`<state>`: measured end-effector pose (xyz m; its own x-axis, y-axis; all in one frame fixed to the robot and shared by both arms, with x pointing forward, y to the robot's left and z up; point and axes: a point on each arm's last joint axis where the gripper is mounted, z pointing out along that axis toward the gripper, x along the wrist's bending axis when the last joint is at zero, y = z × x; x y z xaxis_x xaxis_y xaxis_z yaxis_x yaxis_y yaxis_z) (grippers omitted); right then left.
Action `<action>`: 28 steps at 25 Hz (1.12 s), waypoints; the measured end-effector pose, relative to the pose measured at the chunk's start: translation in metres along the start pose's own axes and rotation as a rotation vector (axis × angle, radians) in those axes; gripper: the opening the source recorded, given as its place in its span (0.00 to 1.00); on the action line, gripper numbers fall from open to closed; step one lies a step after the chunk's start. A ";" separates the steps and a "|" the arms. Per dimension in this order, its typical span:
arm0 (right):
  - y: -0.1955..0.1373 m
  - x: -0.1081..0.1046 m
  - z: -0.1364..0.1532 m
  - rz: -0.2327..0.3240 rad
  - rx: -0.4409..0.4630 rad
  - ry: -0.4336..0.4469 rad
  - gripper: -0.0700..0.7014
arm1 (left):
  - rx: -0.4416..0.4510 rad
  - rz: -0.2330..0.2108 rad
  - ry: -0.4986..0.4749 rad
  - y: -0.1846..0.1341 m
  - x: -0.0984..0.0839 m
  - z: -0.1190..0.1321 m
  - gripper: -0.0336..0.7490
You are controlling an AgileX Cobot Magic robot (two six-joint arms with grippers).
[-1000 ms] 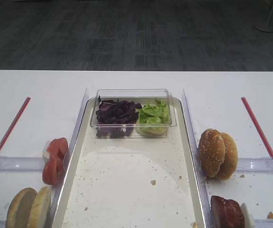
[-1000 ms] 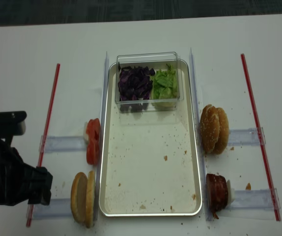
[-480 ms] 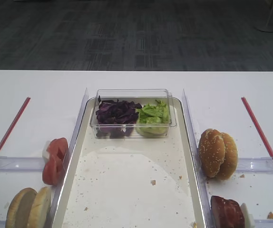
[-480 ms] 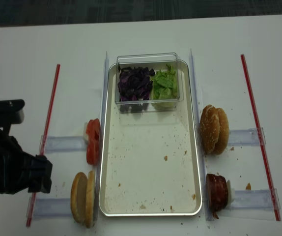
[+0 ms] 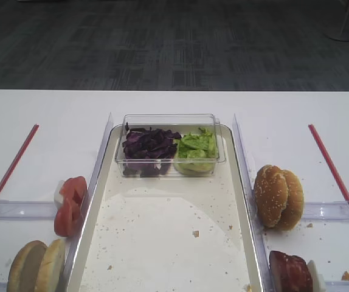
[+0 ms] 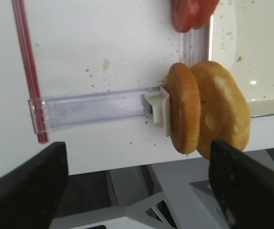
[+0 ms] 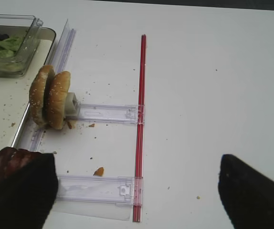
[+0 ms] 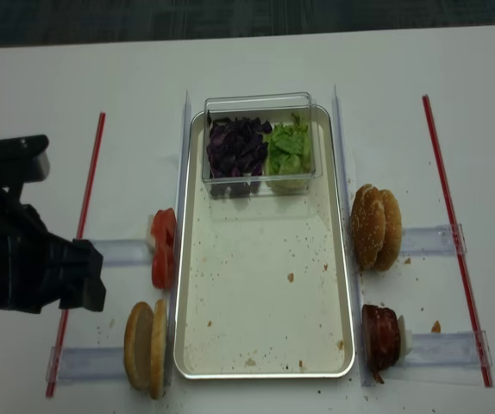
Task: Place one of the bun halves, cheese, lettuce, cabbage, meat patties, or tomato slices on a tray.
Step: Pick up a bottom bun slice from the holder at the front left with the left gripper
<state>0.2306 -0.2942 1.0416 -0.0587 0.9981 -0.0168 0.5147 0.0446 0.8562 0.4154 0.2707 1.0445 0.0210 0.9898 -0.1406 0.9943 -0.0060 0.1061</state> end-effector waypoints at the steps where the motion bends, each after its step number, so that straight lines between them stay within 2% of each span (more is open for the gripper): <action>1: 0.000 0.000 0.000 0.000 0.000 0.000 0.99 | 0.001 0.009 -0.009 0.000 -0.003 0.000 0.75; 9: 0.000 0.000 0.000 0.000 0.000 0.000 0.99 | 0.035 0.064 -0.044 -0.006 -0.032 0.005 0.74; 11: 0.000 0.000 0.000 0.000 0.000 0.000 0.99 | 0.074 0.085 -0.042 -0.006 -0.045 0.013 0.74; 12: 0.000 0.000 0.000 0.000 0.000 0.000 0.99 | 0.074 0.085 -0.042 -0.006 -0.045 0.013 0.74; 18: 0.000 0.000 0.000 0.000 0.000 0.000 0.99 | 0.127 0.150 -0.057 -0.007 -0.078 0.034 0.74; 21: 0.000 0.000 0.000 0.000 0.000 0.000 0.99 | 0.163 0.167 -0.064 -0.008 -0.090 0.046 0.74; 28: 0.000 0.000 0.000 0.000 0.000 0.000 0.99 | 0.198 0.171 -0.051 -0.004 -0.097 0.060 0.74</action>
<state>0.2306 -0.2942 1.0416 -0.0587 0.9981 -0.0168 0.5147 0.0446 0.8562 0.4153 0.1658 0.9987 0.1912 0.9637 -0.1866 0.9767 -0.2056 -0.0611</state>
